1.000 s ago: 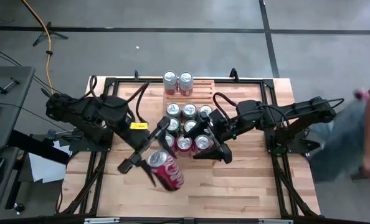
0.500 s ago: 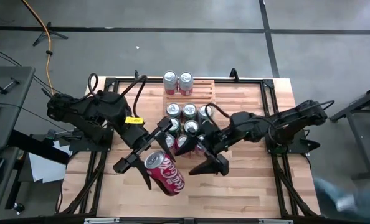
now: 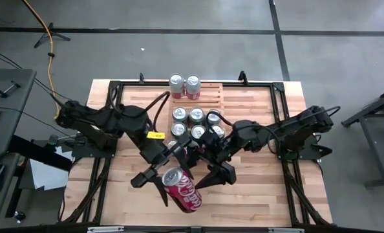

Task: Place canned beverage on shelf
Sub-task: Put the red soda can on the shelf aligned with the other red soda cans

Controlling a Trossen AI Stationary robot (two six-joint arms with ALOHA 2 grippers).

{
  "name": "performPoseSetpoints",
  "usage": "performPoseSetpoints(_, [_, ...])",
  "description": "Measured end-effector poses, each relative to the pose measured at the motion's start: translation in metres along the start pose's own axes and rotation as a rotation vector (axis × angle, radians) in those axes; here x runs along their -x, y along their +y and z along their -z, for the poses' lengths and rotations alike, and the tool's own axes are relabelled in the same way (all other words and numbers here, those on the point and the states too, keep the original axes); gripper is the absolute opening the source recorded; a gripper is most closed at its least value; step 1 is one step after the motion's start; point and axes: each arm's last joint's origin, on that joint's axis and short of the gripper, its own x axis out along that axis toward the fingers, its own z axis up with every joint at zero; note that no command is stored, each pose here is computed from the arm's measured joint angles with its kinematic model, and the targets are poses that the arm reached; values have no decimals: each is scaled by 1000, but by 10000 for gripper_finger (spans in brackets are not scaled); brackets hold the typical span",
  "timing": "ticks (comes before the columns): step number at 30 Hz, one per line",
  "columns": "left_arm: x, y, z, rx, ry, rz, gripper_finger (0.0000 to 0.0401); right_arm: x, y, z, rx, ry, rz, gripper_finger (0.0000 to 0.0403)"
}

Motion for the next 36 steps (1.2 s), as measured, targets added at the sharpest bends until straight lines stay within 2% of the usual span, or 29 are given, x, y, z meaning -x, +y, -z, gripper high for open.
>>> performPoseSetpoints(5, [0, 6, 2, -12, -7, -17, 209, -3, 7, 6, -6, 30, -37, 390])
performPoseSetpoints(13, [8, 24, 9, 54, 35, -77, 209, -5, 10, 11, 21, 37, -27, 390])
performPoseSetpoints(25, [7, 30, 14, 72, 45, -35, 209, -5, 9, 12, 30, 54, -19, 387])
performPoseSetpoints(29, [7, 30, 14, 73, 44, -33, 209, -5, 8, 13, 27, 57, -18, 360])
performPoseSetpoints(33, [6, 30, 15, 123, 46, -57, 210, -5, 8, 13, 21, 62, -20, 297])
performPoseSetpoints(34, [6, 31, 15, 137, 46, -63, 220, -5, 8, 13, 21, 63, -23, 283])
performPoseSetpoints(36, [7, 31, 15, 192, 45, -75, 252, -5, 8, 13, 18, 71, -27, 284])
